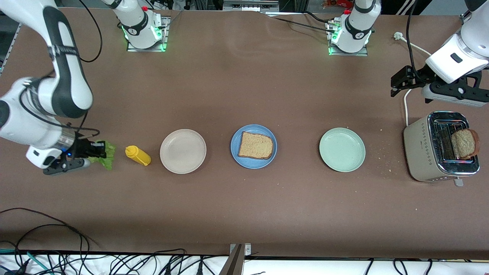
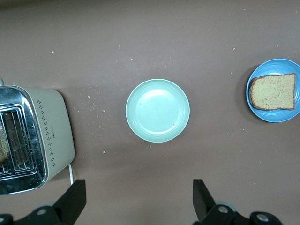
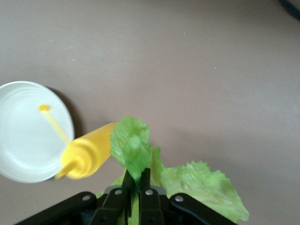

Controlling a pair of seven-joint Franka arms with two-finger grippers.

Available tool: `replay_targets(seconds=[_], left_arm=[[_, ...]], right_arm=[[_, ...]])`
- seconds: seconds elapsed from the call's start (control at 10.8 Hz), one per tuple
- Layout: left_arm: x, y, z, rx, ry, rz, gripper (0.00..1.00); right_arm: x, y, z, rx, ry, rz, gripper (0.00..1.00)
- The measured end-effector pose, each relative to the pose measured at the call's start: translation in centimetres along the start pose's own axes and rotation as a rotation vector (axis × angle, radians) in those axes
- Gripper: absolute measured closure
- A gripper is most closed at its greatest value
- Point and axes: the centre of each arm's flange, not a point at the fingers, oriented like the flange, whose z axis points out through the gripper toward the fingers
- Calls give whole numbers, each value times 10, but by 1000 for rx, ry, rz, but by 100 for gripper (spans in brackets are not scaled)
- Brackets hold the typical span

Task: Make sandwich in blue plate with both arms
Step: 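Carry the lettuce with the right gripper over the bread on the blue plate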

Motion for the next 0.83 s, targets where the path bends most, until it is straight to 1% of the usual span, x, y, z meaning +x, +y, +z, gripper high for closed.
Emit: replay_targets(seconds=[0.18, 0.37, 0.55, 0.83], left_arm=[[0, 0, 0, 0, 0, -1, 0], [0, 0, 0, 0, -1, -1, 0], [-1, 0, 0, 0, -4, -1, 0], [-1, 0, 0, 0, -5, -2, 0]], right_arm=[[-13, -10, -49, 17, -3, -10, 93], [-17, -28, -80, 53, 5, -20, 93], [-9, -67, -82, 66, 2, -10, 93], [16, -160, -74, 64, -23, 64, 93]])
